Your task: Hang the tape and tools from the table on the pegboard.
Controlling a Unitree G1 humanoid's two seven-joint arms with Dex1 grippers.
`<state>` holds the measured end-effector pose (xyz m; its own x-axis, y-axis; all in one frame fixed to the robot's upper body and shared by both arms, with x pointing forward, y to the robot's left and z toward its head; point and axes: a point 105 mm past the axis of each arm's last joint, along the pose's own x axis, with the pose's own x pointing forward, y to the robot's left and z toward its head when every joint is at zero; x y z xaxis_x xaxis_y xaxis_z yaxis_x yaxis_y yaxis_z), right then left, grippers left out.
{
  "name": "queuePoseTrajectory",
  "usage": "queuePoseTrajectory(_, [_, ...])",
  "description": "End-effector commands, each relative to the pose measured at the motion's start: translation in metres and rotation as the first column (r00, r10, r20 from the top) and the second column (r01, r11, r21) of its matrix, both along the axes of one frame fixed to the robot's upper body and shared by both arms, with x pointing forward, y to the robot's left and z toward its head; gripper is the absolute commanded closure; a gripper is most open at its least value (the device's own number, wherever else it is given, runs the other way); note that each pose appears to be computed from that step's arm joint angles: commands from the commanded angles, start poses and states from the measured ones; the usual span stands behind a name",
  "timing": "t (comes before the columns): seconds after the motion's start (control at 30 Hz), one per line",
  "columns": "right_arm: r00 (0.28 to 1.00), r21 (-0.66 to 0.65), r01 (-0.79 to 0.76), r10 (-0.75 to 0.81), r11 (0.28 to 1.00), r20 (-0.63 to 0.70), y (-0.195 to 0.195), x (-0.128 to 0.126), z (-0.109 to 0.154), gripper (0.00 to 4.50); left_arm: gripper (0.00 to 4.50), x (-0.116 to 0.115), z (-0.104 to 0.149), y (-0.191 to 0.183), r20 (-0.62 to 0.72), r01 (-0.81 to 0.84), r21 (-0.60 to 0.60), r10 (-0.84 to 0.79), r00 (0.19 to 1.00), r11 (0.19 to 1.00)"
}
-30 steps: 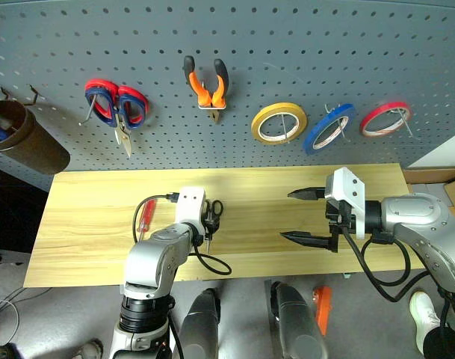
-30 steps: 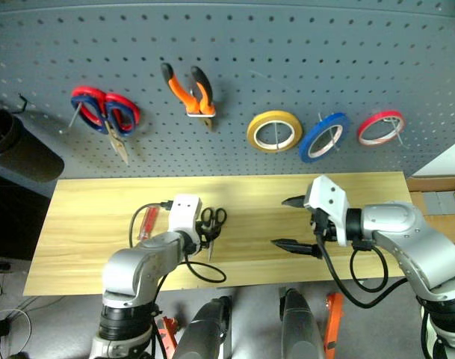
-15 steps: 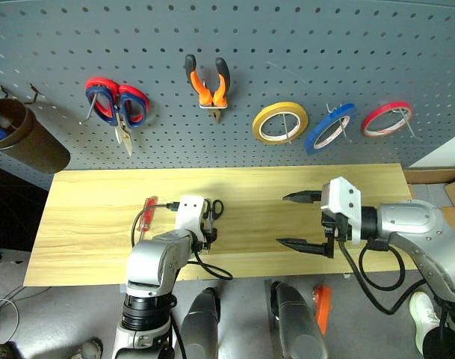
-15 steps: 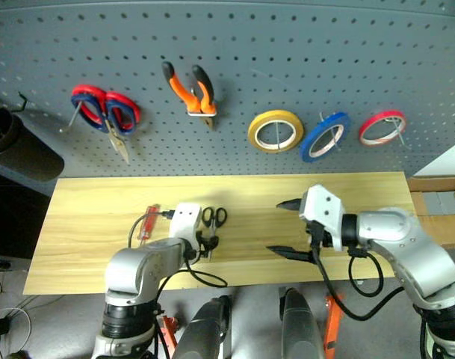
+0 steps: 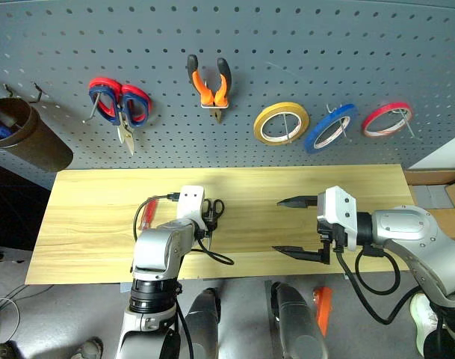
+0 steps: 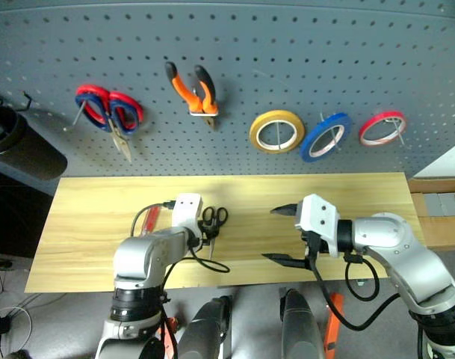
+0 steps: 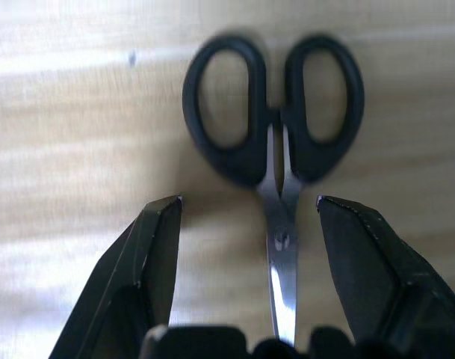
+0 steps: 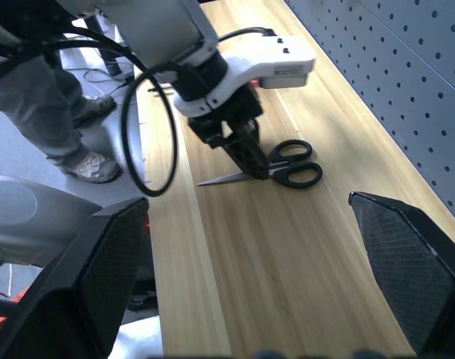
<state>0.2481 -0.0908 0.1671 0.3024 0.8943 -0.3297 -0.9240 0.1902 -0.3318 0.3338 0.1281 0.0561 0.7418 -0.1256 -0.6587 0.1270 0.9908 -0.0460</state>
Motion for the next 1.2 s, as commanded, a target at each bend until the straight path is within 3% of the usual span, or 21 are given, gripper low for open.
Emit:
queuePoseTrajectory(0.03, [1.000,0.014,-0.019,0.019,1.000,0.019,0.002,-0.005,0.007,0.00,1.43,-0.007,-0.016,-0.003,-0.063,0.007,-0.002,-0.007,0.998,1.000])
queuePoseTrajectory(0.1, [1.000,0.017,-0.017,0.016,1.000,0.017,0.002,-0.005,0.008,0.00,1.43,-0.009,-0.018,-0.003,-0.070,0.013,-0.004,-0.013,0.997,1.000])
queuePoseTrajectory(0.2, [1.000,0.026,-0.012,0.012,1.000,0.012,0.002,-0.005,0.009,0.00,1.96,-0.013,-0.022,-0.002,-0.080,0.016,-0.008,-0.017,0.997,1.000])
queuePoseTrajectory(0.47, [0.999,0.052,0.034,-0.035,0.998,0.021,-0.002,0.005,0.014,0.00,4.48,-0.015,-0.028,0.007,-0.076,0.039,-0.002,-0.039,0.996,0.999])
queuePoseTrajectory(0.73, [0.998,0.064,0.051,-0.052,0.997,0.024,-0.003,0.008,0.017,0.00,4.48,-0.014,-0.030,0.024,-0.045,0.042,-0.010,-0.042,0.998,0.999])
queuePoseTrajectory(0.87, [0.997,0.067,0.064,-0.066,0.996,0.039,-0.005,0.010,0.020,0.00,4.48,-0.012,-0.014,0.047,0.058,0.014,0.030,-0.015,0.998,0.999])
queuePoseTrajectory(1.2, [0.995,0.074,0.067,-0.072,0.995,0.072,-0.007,0.017,0.027,0.00,4.48,-0.018,0.036,0.052,0.371,0.086,0.022,-0.088,0.924,0.996])
